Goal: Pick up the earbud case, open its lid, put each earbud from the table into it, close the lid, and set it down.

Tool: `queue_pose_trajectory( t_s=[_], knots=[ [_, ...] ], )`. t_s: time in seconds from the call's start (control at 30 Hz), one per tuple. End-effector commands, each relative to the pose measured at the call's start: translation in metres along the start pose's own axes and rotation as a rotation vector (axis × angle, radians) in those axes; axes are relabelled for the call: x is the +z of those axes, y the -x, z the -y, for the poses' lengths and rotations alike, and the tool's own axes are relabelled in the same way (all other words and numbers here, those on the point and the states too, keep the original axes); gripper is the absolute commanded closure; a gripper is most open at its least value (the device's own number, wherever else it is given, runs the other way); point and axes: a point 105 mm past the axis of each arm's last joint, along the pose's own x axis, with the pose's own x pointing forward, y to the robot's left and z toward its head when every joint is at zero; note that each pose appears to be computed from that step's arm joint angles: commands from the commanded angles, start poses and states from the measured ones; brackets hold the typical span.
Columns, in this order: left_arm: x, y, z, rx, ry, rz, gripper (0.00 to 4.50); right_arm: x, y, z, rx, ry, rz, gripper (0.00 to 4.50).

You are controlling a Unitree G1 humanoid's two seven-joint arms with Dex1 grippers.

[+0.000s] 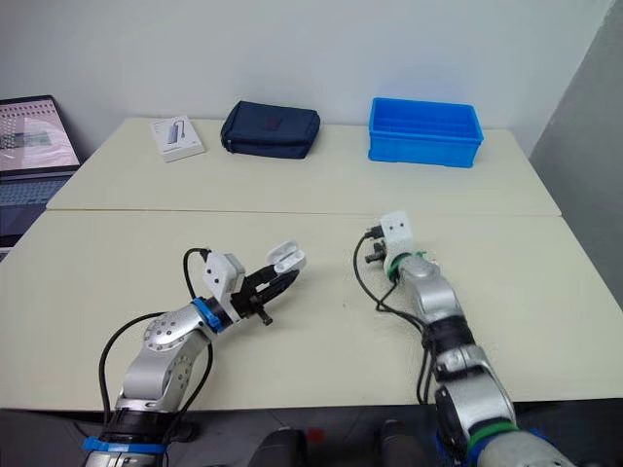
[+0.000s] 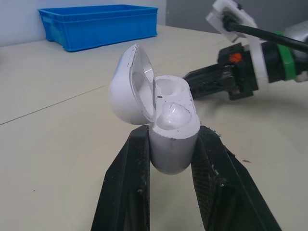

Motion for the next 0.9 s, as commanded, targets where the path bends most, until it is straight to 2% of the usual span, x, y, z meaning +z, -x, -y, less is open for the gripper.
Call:
queue_pose_trajectory(
  t_s=[0.03,0.17,0.27,0.4,0.57,0.77,0.9],
  knots=[
    [0.011,-0.001,0.000,-0.001,-0.032,0.032,3.69,0.026,0.033,-0.014,0.195,0.135,0.086,4.06],
    [0.011,0.001,0.007,-0.019,-0.034,0.032,3.69,0.015,0.089,-0.035,0.554,0.323,0.089,4.06],
    [0.011,0.002,0.011,-0.032,-0.036,0.031,3.69,-0.003,0.123,-0.033,0.723,0.364,-0.024,4.06],
    [0.009,0.004,0.016,-0.040,-0.033,0.024,3.69,-0.033,0.158,-0.017,0.892,0.536,-0.204,4.06],
    [0.007,0.005,0.019,-0.055,-0.031,0.010,3.69,-0.057,0.173,0.012,0.957,0.664,-0.349,4.06],
    [0.008,0.002,0.015,-0.052,-0.037,0.009,3.69,-0.068,0.174,0.021,1.002,0.685,-0.399,4.06],
    [0.013,0.001,0.014,-0.048,-0.047,0.024,3.69,-0.066,0.168,0.024,0.982,0.674,-0.378,4.06]
  ],
)
